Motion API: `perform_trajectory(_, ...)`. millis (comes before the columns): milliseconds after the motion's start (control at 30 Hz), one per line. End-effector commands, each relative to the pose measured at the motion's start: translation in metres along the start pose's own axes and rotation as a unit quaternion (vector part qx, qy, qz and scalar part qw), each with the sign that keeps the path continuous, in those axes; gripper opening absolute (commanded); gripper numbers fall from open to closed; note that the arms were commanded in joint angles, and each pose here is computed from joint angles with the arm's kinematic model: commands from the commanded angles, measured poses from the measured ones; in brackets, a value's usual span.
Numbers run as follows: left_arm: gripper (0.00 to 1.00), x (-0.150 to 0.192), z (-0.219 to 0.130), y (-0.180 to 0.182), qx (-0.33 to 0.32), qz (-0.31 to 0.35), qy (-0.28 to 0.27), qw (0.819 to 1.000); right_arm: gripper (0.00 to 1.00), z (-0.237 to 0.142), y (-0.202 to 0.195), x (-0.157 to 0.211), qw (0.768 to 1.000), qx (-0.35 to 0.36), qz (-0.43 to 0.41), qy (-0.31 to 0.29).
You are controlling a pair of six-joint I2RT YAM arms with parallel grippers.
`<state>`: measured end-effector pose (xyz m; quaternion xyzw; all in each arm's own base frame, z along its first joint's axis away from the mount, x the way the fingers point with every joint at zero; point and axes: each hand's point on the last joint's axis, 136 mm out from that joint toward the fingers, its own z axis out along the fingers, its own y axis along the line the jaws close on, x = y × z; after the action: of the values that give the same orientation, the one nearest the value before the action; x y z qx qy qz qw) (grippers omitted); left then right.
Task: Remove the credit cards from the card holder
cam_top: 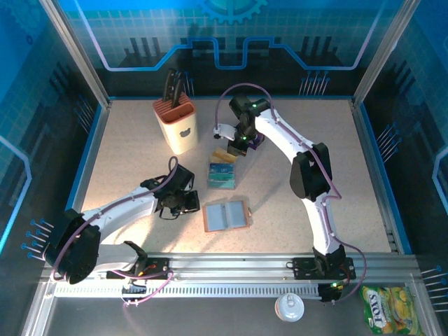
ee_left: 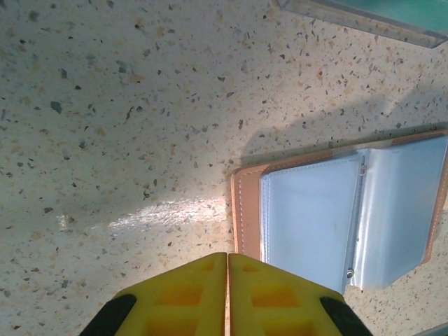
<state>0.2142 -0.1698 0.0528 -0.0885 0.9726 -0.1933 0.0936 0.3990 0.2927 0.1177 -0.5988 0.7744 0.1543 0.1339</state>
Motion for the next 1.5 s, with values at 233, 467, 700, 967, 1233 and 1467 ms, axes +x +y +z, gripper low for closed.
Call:
perform_trajectory(233,0.22,-0.003,-0.013,0.000,-0.003,0.011,-0.002,1.000,0.25,-0.019,-0.006,-0.001,0.999,0.042,-0.004,0.009)
perform_trajectory(467,0.50,-0.024,-0.021,0.006,-0.019,0.014,-0.037,0.999,0.36,-0.052,-0.006,0.001,0.993,0.108,0.040,-0.028)
perform_trajectory(700,0.70,-0.057,-0.037,0.028,-0.073,0.023,-0.099,0.992,0.56,-0.075,-0.023,0.035,0.963,0.231,0.122,-0.060)
perform_trajectory(967,0.99,-0.089,-0.047,0.056,-0.092,-0.014,-0.151,0.984,0.66,-0.095,-0.027,0.095,0.925,0.312,0.207,-0.068)
perform_trajectory(1233,0.99,-0.122,-0.055,0.101,-0.151,-0.043,-0.207,0.966,1.00,-0.106,-0.026,0.164,0.870,0.367,0.312,-0.108)
perform_trajectory(1467,0.99,-0.151,-0.077,0.126,-0.177,-0.048,-0.289,0.940,1.00,-0.089,-0.028,0.221,0.820,0.393,0.390,-0.144)
